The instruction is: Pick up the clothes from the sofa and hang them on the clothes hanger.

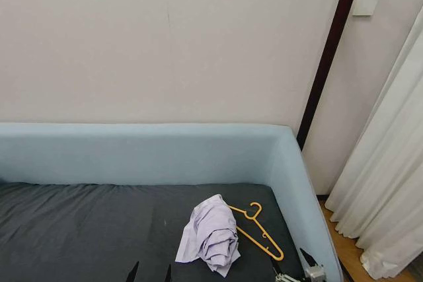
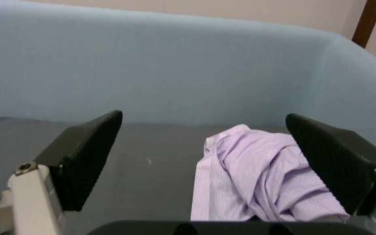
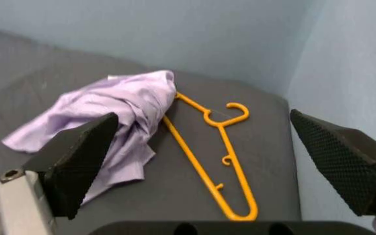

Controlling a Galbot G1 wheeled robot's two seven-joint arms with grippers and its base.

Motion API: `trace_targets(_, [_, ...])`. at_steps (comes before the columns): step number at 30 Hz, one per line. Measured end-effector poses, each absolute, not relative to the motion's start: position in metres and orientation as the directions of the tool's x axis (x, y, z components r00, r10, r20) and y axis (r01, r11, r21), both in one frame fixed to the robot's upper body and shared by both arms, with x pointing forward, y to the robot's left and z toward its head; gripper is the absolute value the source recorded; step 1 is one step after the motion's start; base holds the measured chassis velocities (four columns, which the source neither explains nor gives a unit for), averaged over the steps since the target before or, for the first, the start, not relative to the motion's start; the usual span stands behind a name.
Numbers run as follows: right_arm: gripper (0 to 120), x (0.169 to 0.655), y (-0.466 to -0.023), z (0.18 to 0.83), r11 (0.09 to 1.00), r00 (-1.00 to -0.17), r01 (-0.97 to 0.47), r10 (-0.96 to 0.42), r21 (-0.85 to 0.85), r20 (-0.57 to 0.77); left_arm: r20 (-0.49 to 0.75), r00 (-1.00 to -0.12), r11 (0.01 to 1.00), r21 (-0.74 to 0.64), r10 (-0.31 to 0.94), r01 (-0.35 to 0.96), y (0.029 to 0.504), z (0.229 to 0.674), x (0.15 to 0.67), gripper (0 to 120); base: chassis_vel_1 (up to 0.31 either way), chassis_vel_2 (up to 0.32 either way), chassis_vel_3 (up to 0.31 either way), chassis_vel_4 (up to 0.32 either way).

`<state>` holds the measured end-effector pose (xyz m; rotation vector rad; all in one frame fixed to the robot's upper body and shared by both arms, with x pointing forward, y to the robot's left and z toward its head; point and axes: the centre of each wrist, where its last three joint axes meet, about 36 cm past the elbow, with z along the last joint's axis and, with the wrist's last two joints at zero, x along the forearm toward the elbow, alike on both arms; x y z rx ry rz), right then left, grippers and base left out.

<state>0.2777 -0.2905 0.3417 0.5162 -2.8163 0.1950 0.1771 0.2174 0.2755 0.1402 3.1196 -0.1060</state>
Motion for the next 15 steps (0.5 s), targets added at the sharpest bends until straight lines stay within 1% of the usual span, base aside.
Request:
trace_targets(2, [100, 0.297, -0.295, 0.339, 0.903, -0.878, -0.413, -0.362, -0.115, 0.313, -0.016, -0.996, 0.994, -0.067, 0.086, 0.087, 0.217, 0.275, 0.176, 99, 0.0, 0.0, 0.0, 0.0])
trace_targets(5, [100, 0.31, -0.297, 0.335, 0.883, -0.861, -0.448, -0.384, -0.139, 0.334, -0.008, -0.996, 0.994, -0.067, 0.084, 0.084, 0.217, 0.273, 0.174, 100, 0.0, 0.0, 0.0, 0.0])
trace_targets(7, [100, 0.332, -0.294, 0.323, 0.843, -0.826, -0.509, -0.422, -0.174, 0.372, 0.002, -0.997, 0.995, -0.068, 0.075, 0.075, 0.217, 0.272, 0.17, 99, 0.0, 0.0, 0.0, 0.0])
trace_targets(8, [100, 0.332, -0.294, 0.323, 0.843, -0.826, -0.509, -0.422, -0.174, 0.372, 0.002, -0.997, 0.995, -0.068, 0.075, 0.075, 0.217, 0.272, 0.17, 99, 0.0, 0.0, 0.0, 0.0])
trace_targets(11, [100, 0.356, -0.282, 0.312, 0.807, -0.801, -0.555, -0.452, -0.202, 0.394, 0.008, -0.998, 0.995, -0.071, 0.066, 0.065, 0.216, 0.271, 0.168, 99, 0.0, 0.0, 0.0, 0.0])
trace_targets(13, [100, 0.363, -0.278, 0.309, 0.8, -0.796, -0.563, -0.458, -0.207, 0.396, 0.008, -0.998, 0.995, -0.071, 0.064, 0.063, 0.216, 0.271, 0.168, 100, 0.0, 0.0, 0.0, 0.0])
trace_targets(15, [100, 0.378, -0.265, 0.303, 0.784, -0.785, -0.582, -0.475, -0.213, 0.397, 0.009, -0.998, 0.996, -0.072, 0.058, 0.057, 0.216, 0.271, 0.167, 100, 0.0, 0.0, 0.0, 0.0])
